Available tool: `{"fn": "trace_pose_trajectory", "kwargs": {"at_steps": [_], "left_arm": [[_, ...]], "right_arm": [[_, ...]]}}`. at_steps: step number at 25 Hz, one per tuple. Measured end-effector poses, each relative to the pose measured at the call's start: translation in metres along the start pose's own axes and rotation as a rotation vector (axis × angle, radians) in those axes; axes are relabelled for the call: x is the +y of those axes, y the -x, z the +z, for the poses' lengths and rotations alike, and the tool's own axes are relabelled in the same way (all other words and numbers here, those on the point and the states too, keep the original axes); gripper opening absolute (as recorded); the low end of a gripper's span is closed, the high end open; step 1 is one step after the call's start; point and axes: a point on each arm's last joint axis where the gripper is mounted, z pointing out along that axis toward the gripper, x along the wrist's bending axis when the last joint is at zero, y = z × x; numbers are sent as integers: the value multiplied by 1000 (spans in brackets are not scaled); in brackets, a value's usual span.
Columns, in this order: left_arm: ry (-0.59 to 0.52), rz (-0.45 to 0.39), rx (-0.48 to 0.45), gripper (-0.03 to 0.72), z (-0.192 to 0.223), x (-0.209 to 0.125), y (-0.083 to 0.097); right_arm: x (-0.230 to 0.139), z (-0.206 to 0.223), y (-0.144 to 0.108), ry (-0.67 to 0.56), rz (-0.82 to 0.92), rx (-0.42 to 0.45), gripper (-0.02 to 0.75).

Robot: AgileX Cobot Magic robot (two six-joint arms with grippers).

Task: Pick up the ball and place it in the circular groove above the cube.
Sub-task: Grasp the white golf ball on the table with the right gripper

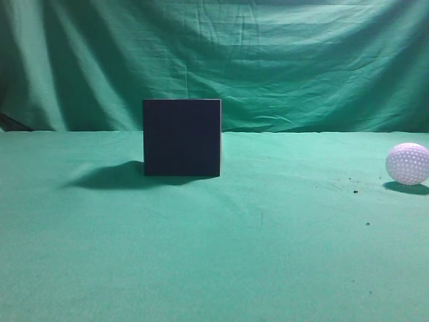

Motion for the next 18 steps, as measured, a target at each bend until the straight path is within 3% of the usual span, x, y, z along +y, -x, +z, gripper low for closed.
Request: {"fn": "trace_pose_trajectory", "kwargs": {"at_steps": [8,14,18], "left_arm": [[0,0,0,0,0,0,0],[0,0,0,0,0,0,0],[0,0,0,0,0,0,0]], "right_arm": [[2,0,0,30,2,-1,49],[34,-7,1,390,159,18,49],[52,-16,2,469,196,28,49]]}}
